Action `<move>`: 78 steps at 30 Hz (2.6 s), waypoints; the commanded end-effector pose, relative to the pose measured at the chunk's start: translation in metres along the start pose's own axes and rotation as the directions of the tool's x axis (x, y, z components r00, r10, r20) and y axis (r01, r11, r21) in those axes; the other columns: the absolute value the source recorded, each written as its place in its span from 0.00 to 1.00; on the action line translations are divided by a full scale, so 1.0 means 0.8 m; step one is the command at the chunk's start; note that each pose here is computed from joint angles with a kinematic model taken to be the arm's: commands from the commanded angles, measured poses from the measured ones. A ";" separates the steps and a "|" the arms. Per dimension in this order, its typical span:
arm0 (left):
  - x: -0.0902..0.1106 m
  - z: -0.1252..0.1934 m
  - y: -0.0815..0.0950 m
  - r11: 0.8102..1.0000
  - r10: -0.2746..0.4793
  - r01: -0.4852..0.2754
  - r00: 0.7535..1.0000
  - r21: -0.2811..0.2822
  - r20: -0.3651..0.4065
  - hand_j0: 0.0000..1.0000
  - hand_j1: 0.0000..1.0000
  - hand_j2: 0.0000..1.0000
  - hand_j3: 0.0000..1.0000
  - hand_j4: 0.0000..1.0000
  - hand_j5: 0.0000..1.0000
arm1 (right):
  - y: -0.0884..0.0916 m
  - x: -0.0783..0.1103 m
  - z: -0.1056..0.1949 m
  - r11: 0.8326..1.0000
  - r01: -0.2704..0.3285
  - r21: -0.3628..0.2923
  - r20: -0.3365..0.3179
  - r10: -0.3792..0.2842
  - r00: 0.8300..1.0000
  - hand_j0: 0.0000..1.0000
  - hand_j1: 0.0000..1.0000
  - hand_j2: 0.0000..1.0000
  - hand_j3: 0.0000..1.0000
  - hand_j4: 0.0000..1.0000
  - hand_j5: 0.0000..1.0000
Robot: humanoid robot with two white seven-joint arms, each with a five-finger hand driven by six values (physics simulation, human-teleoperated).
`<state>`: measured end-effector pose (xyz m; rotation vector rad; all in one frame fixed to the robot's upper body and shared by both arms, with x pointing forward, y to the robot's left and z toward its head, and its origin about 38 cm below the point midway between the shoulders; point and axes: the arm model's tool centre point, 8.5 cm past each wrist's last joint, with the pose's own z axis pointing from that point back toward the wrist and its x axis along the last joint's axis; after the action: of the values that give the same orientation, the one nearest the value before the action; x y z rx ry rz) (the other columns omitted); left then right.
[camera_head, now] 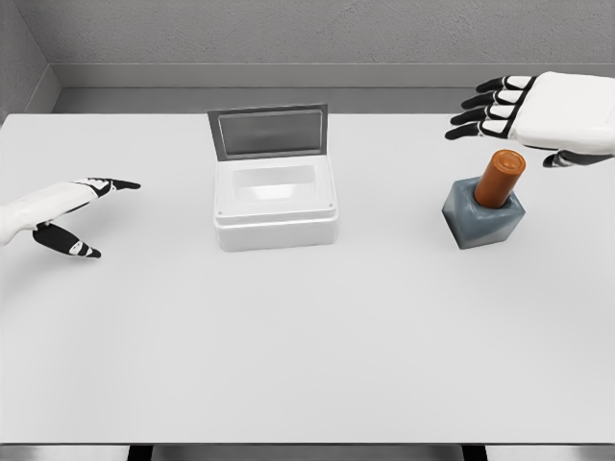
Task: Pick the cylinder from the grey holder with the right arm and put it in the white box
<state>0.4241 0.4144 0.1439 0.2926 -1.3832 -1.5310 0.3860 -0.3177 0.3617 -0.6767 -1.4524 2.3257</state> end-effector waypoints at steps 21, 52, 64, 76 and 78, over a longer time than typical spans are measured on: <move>-0.046 -0.041 0.004 0.840 0.417 -0.408 0.907 0.358 0.054 1.00 1.00 1.00 1.00 1.00 1.00 | 0.024 0.005 -0.020 0.999 0.031 0.035 0.025 -0.032 0.999 1.00 1.00 1.00 1.00 1.00 1.00; -0.041 -0.030 -0.030 0.909 0.355 -0.342 0.935 0.238 -0.010 1.00 1.00 1.00 1.00 1.00 1.00 | 0.089 -0.029 -0.043 0.984 0.096 0.151 -0.062 -0.087 0.994 1.00 1.00 1.00 1.00 1.00 1.00; -0.033 -0.042 -0.044 0.931 0.333 -0.327 0.943 0.161 -0.015 1.00 1.00 1.00 1.00 1.00 1.00 | 0.106 -0.040 -0.056 0.978 0.114 0.176 -0.089 -0.099 0.991 1.00 1.00 1.00 1.00 1.00 1.00; -0.033 -0.043 -0.046 0.931 0.334 -0.327 0.943 0.159 -0.015 1.00 1.00 1.00 1.00 1.00 1.00 | 0.122 -0.050 -0.063 0.971 0.143 0.191 -0.117 -0.122 0.986 1.00 1.00 1.00 1.00 1.00 1.00; -0.033 -0.043 -0.046 0.932 0.334 -0.328 0.942 0.157 -0.016 1.00 1.00 1.00 1.00 1.00 1.00 | 0.124 -0.049 -0.067 0.971 0.142 0.193 -0.113 -0.122 0.986 1.00 1.00 1.00 1.00 1.00 1.00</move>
<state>0.4429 0.4078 0.0907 0.1735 -1.4382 -1.1381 0.4444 -0.3402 0.2636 -0.6159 -1.1625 2.2690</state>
